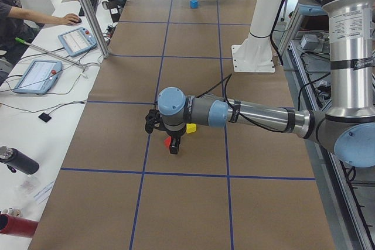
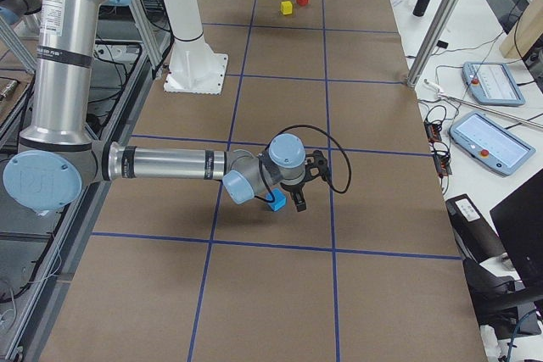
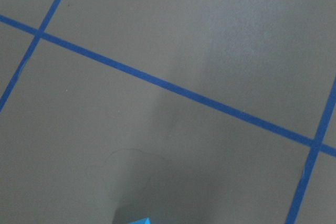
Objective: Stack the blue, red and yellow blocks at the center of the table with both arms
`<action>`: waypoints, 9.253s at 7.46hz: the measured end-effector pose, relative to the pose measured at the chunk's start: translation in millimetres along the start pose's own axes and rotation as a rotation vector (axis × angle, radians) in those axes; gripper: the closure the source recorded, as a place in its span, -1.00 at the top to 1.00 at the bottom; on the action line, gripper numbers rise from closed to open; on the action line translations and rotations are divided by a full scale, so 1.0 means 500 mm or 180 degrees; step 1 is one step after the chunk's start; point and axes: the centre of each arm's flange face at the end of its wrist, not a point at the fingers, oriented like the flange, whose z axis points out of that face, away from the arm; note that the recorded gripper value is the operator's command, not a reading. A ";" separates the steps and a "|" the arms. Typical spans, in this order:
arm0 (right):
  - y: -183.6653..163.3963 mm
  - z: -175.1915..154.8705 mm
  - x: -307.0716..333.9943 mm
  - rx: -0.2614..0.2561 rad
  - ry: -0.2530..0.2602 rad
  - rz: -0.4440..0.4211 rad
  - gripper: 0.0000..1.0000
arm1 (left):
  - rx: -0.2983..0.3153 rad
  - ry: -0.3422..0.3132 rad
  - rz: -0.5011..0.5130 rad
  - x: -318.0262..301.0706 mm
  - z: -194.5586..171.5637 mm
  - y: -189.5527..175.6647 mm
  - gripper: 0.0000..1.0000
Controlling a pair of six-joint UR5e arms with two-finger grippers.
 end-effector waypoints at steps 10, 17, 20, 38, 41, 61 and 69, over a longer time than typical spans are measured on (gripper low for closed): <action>0.093 0.214 -0.082 -0.0616 0.0415 -0.0997 0.52 | -0.0055 0.0032 -0.0072 -0.016 0.014 0.024 1.00; 0.032 0.214 -0.109 -0.0479 0.0382 -0.1080 -1.00 | -0.0047 0.0032 -0.0061 -0.013 0.011 0.025 1.00; -0.131 0.181 -0.241 -0.0374 0.0362 -0.0794 -1.00 | -0.0040 0.0033 -0.0049 -0.010 0.009 0.025 1.00; -0.511 0.464 -1.197 -0.0222 0.0333 0.1287 0.99 | -0.0004 0.0030 0.0009 0.004 0.001 0.014 1.00; -0.509 0.467 -1.203 -0.0187 0.0351 0.1173 1.00 | -0.0027 0.0027 -0.0025 -0.004 0.009 0.012 1.00; -0.447 0.312 -0.973 -0.0171 0.0078 0.1189 1.00 | 0.0106 -0.0183 0.1864 0.096 0.372 -0.115 1.00; -0.433 0.328 -0.954 -0.0208 0.0123 0.1204 1.00 | 0.0011 -0.0283 0.1946 0.165 0.436 -0.116 -1.00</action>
